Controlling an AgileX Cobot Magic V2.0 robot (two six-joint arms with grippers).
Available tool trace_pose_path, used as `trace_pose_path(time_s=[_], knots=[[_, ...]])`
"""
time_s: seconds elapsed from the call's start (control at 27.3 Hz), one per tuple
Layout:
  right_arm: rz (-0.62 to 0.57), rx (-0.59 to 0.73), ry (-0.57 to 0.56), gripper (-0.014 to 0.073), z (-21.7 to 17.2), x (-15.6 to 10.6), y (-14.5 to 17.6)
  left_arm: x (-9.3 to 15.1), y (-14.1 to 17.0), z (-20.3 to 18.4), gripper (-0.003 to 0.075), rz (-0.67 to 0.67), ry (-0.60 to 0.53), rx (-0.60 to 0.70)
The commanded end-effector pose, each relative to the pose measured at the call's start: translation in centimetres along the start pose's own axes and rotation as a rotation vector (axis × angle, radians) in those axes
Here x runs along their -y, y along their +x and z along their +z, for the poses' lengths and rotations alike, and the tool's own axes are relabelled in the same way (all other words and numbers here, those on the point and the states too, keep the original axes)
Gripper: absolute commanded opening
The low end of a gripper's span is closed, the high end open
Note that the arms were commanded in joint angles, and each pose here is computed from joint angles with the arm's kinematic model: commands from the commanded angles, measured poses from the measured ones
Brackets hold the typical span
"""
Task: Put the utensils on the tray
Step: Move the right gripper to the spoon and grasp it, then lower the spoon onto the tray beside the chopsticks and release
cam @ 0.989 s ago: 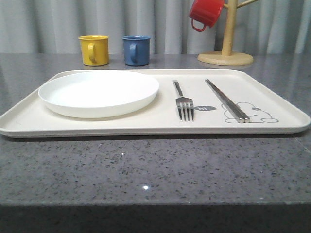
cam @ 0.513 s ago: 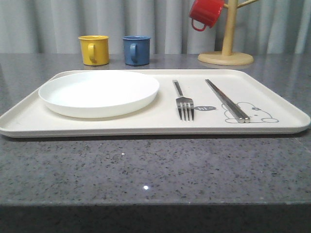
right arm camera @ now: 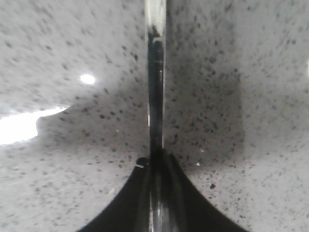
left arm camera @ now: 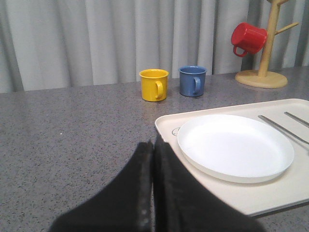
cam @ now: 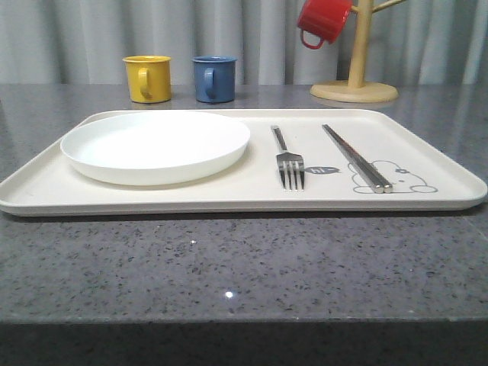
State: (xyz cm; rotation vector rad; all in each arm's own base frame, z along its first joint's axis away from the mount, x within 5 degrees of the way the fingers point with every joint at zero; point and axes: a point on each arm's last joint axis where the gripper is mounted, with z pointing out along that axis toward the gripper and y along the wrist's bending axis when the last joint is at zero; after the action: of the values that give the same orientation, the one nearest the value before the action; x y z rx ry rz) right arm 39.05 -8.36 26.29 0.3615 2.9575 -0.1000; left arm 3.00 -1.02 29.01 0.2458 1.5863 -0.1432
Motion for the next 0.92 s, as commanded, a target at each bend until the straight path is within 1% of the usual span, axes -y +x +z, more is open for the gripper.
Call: trace_pose_path(time_s=[0.0, 0.07, 0.22, 0.37, 0.44, 0.51, 0.66, 0.88], knots=[[0.029, 0.044, -0.052, -0.0060, -5.6, -0.3, 1.5, -0.1, -1.4, -0.1, -0.0018, -0.022, -0.007, 0.086], [0.028, 0.080, -0.113, -0.0060, -7.3, -1.4, 2.2, -0.1, -1.4, -0.1, -0.0018, -0.022, -0.007, 0.086], [-0.075, 0.133, -0.168, -0.0060, -9.9, -5.4, 3.6, -0.1, -1.4, -0.1, -0.0018, -0.022, -0.007, 0.086], [-0.163, 0.123, -0.207, -0.0059, -10.4, -10.5, 5.1, -0.1, -1.4, -0.1, -0.0018, -0.022, -0.007, 0.086], [-0.205, 0.106, -0.219, -0.0058, -10.2, -12.8, 5.7, -0.1, -1.4, -0.1, -0.0018, -0.022, -0.007, 0.086], [-0.223, 0.079, -0.223, -0.0059, -9.4, -14.4, 6.0, -0.1, -1.4, -0.1, -0.0018, -0.022, -0.007, 0.086], [-0.177, 0.034, -0.214, -0.0059, -7.4, -15.6, 5.5, -0.1, -1.4, -0.1, -0.0018, -0.022, -0.007, 0.086], [-0.176, -0.029, -0.197, -0.0059, -4.8, -16.3, 4.9, -0.1, -1.4, -0.1, -0.0018, -0.022, -0.007, 0.086]])
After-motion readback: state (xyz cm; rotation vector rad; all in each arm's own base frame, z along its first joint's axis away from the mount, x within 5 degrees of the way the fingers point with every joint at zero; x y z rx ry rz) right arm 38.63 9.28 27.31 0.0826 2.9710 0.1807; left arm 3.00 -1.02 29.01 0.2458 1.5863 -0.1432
